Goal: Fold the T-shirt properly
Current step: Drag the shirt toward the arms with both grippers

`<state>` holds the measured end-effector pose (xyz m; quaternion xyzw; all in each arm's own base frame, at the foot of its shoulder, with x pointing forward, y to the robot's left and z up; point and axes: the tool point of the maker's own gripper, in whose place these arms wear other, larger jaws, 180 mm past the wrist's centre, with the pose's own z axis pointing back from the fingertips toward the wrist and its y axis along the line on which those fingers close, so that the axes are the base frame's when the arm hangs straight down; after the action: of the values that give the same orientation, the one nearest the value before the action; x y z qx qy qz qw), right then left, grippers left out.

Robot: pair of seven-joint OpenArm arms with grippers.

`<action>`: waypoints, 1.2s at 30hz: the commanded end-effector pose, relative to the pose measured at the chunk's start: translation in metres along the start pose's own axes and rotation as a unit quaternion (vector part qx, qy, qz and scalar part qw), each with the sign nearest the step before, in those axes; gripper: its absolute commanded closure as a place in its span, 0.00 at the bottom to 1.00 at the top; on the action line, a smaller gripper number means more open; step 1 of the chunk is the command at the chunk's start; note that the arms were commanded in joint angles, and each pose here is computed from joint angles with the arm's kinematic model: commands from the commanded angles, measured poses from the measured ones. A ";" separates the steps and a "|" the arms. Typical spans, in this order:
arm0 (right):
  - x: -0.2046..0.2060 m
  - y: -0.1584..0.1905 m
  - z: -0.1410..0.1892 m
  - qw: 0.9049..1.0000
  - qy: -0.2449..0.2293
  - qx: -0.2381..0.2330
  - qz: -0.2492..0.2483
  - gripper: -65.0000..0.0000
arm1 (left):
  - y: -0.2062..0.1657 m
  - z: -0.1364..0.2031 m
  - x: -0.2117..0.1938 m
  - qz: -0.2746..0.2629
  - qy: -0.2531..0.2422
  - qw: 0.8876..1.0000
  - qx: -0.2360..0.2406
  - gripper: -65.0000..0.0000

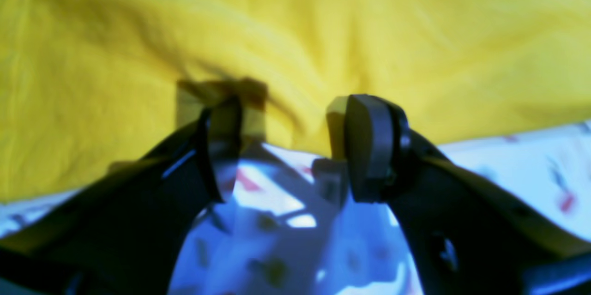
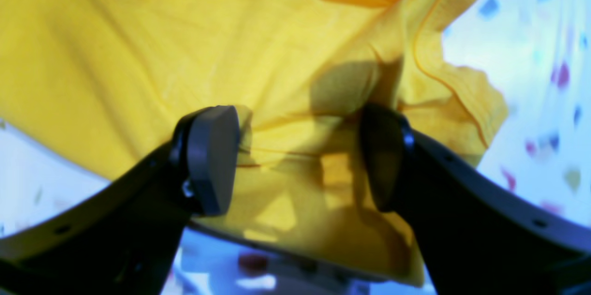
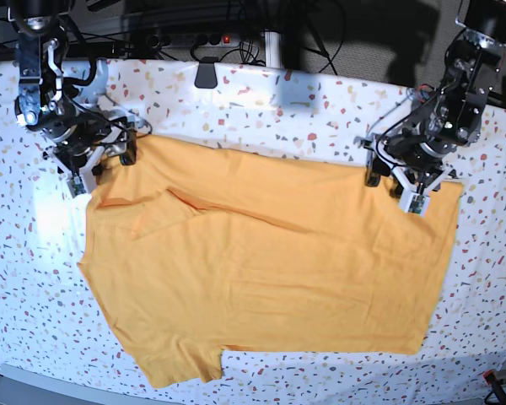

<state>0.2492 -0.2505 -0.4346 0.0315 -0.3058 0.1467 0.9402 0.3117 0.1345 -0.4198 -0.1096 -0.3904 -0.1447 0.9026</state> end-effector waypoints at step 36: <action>-0.067 -0.017 0.067 0.996 0.073 -0.041 -0.013 0.36 | -0.021 0.044 0.091 -0.126 -0.084 0.988 0.041 0.47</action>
<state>0.1724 -0.2859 -0.4178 0.0009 -0.2640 0.1141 0.9577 0.3284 0.1077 -0.3316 -0.0430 -0.4663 -0.2335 0.8522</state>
